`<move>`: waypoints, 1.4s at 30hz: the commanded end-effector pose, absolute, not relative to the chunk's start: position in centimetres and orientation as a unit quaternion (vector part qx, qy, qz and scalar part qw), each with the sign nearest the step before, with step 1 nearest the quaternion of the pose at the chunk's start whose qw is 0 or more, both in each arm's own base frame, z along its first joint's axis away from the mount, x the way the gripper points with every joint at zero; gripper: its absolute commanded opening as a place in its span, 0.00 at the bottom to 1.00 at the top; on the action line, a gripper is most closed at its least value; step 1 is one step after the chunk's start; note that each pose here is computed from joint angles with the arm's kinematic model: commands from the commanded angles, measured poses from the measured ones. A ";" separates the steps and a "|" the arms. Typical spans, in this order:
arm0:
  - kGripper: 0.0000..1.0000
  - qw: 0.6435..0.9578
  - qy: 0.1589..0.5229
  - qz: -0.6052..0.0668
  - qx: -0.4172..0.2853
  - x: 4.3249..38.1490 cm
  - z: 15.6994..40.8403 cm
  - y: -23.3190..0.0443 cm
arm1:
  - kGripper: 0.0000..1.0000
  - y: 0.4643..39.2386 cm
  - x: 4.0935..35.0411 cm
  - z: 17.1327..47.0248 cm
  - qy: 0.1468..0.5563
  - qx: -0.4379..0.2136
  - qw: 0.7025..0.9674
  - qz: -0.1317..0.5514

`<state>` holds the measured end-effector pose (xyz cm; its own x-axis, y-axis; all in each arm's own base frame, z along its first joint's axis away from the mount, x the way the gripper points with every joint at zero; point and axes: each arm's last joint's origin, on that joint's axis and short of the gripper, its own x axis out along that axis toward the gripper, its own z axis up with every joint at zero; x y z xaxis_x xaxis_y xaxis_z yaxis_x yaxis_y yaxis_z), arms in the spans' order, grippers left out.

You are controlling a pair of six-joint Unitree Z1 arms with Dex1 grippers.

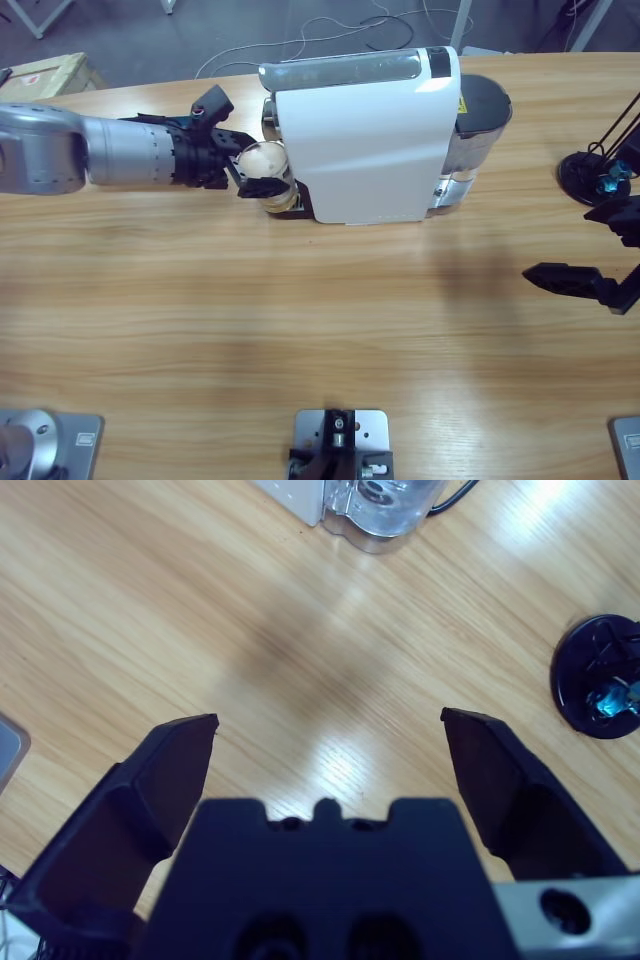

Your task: Pour coffee

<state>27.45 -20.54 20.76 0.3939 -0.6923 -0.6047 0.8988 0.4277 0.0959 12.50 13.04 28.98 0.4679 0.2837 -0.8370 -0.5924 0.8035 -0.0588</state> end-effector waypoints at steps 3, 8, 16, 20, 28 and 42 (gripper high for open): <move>0.62 0.801 0.268 -0.490 0.215 28.3 18.7 -20.9 | 1.00 13.5 12.8 28.4 0.461 -0.185 0.826 0.266; 0.43 0.800 0.270 -0.491 0.215 28.0 18.6 -21.1 | 1.00 13.5 12.7 28.4 0.460 -0.184 0.826 0.267; 0.00 0.808 0.231 -0.495 0.221 26.9 19.4 -20.2 | 1.00 13.5 12.7 28.4 0.460 -0.184 0.827 0.266; 0.00 0.818 0.201 -0.493 0.221 26.0 20.4 -19.6 | 1.00 13.4 12.7 28.5 0.459 -0.184 0.827 0.267; 0.00 0.884 0.184 -0.397 0.163 24.7 24.0 -12.7 | 1.00 13.6 12.8 28.2 0.463 -0.184 0.825 0.268; 0.00 0.942 0.306 -0.106 0.086 33.2 19.1 -6.5 | 1.00 13.9 13.0 27.9 0.470 -0.185 0.820 0.271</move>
<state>28.81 -8.18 22.35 0.7963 -0.2851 -0.5335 0.4035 0.9074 0.1173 12.63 13.28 28.72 0.4520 0.2834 -0.8458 -0.5991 0.7990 -0.0524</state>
